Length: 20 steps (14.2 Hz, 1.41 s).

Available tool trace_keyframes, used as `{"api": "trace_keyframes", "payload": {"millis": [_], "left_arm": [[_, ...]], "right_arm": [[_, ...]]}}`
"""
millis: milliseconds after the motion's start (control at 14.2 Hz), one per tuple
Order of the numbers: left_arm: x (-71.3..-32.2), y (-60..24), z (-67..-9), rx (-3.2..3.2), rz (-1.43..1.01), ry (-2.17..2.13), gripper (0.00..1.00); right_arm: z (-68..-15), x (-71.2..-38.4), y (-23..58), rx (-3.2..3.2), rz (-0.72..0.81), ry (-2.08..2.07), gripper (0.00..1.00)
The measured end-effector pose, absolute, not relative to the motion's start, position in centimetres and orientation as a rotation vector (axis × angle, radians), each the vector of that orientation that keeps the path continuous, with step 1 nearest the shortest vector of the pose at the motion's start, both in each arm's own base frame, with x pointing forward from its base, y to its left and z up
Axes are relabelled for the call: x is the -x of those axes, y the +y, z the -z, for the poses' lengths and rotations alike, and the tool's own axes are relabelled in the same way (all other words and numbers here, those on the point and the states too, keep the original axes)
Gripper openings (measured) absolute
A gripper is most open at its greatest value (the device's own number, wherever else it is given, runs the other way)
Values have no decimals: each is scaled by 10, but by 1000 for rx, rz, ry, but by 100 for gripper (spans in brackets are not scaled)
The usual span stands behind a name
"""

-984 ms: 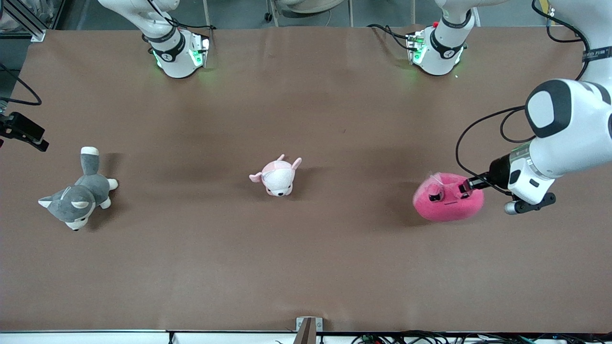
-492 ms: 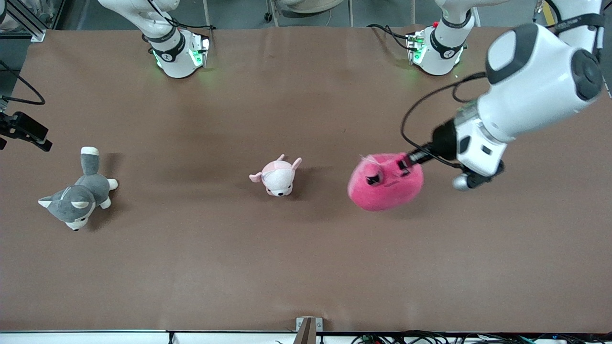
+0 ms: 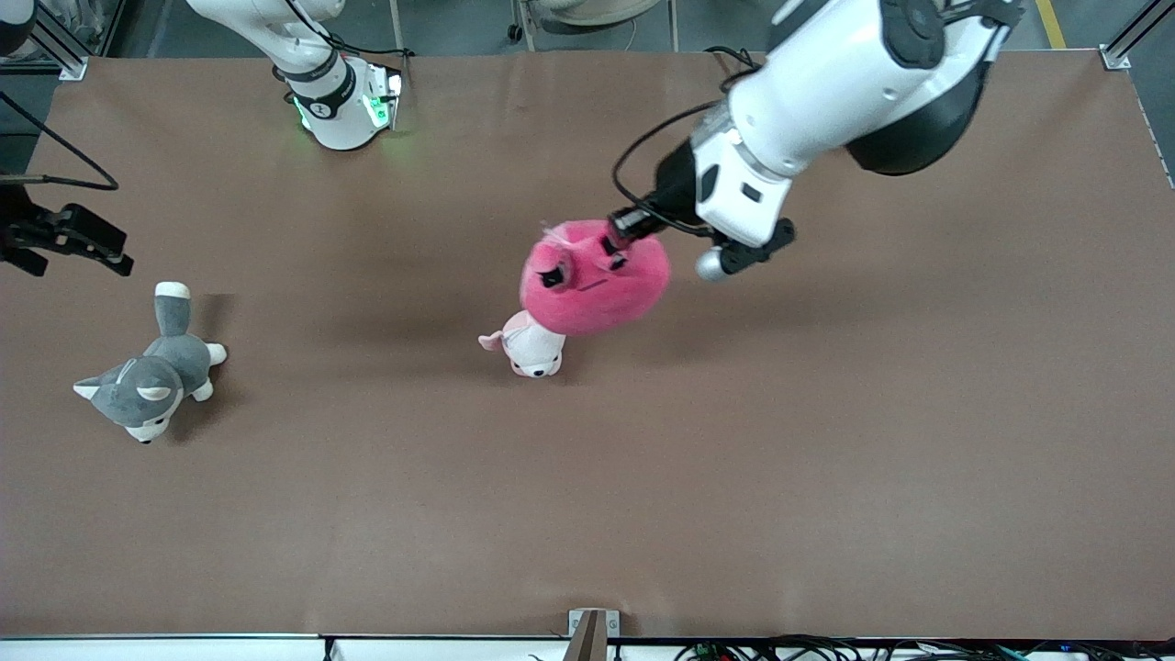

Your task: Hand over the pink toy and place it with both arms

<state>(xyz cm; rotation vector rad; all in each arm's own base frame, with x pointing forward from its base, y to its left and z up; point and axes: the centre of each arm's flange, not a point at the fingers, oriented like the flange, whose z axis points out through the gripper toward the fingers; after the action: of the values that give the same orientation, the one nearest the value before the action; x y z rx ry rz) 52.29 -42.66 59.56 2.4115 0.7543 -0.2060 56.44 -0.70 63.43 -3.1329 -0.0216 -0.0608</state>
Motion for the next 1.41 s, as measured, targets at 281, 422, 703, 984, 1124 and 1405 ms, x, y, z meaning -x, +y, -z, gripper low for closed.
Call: {"api": "trace_keyframes", "payload": {"millis": [281,422,703,984,1124,1405], "left_arm": [[-513,-481,-597,-2255,221,825,9],[-504,-511,-585,-2185,238,851,9],[-482,-553,-563,-2123,281,868,9],[-476,-563,-560,-2114,293,864,9],[-476,-562,-564,-2109,290,862,9],[-473,-566,-562,-2113,297,856,9]], "right_arm": [[-637,-562,36,2922,41,-76,88],[-637,-558,64,2850,-3,-111,80],[-642,-542,150,2701,-117,8,64],[-634,-548,158,2620,-162,57,64],[-629,-553,159,2604,-166,69,64],[-618,-558,163,2598,-196,70,64]]}}
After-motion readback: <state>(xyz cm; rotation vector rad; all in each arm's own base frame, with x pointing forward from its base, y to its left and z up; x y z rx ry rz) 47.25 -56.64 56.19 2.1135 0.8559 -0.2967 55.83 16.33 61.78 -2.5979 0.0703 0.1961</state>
